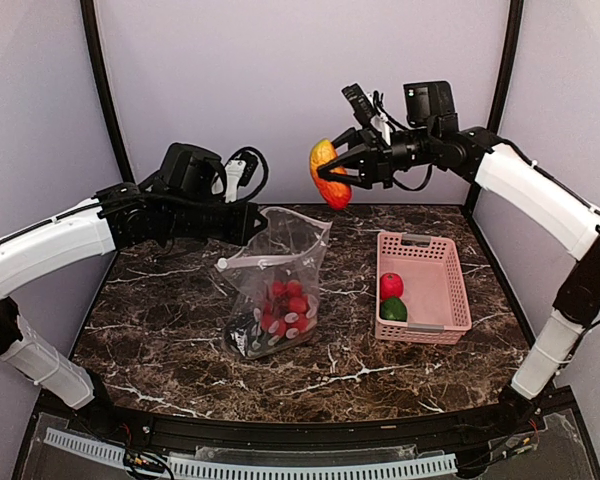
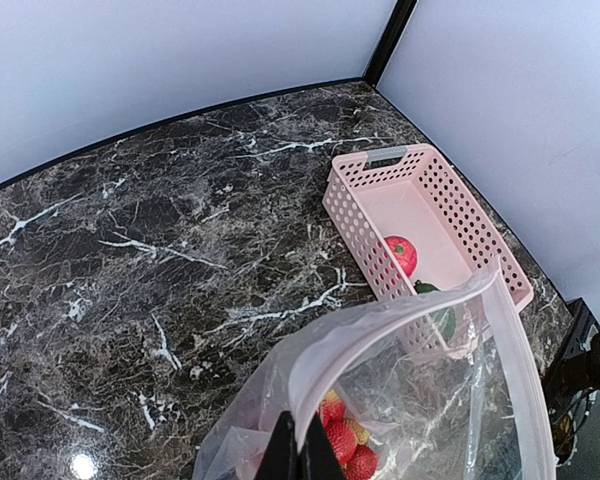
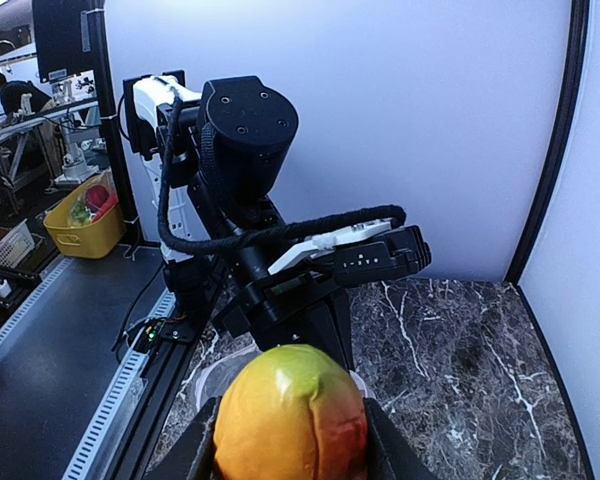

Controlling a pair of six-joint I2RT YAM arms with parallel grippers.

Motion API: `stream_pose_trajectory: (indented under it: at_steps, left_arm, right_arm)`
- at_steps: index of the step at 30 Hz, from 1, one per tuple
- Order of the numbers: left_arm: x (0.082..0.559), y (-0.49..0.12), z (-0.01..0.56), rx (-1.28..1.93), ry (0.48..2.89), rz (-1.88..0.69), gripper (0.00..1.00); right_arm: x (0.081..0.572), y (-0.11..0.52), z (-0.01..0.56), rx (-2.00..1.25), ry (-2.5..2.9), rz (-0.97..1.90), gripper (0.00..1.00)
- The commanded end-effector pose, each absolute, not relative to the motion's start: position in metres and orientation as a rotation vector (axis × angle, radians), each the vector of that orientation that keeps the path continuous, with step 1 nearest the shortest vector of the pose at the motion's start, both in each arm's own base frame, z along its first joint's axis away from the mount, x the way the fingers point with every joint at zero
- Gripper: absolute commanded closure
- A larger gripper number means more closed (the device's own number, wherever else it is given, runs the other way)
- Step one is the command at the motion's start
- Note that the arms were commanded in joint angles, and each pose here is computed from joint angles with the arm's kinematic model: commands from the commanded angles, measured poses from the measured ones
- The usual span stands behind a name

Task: Place the food in the zip-top bag and seal the zipper
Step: Place the fake fruit in the zipper food storage bag.

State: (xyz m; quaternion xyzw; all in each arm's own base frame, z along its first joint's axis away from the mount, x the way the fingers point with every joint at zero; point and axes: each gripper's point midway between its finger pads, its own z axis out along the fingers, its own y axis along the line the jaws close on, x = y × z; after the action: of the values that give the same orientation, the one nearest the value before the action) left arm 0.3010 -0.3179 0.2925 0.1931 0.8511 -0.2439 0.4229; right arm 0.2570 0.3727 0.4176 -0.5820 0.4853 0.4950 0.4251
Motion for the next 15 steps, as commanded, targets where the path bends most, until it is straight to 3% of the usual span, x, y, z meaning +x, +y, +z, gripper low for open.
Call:
stream_pose_trajectory:
  at_steps: [1,15]
  left_arm:
    - [0.301,-0.319,0.311,0.463,2.096,-0.661,0.99]
    - [0.298,-0.321,0.312,0.454,2.098,-0.697,0.99]
  right_arm:
    - [0.252,0.386,0.424,-1.458,1.165,1.312,0.68]
    - [0.258,0.413,0.396,-1.482,1.194,1.403,0.67]
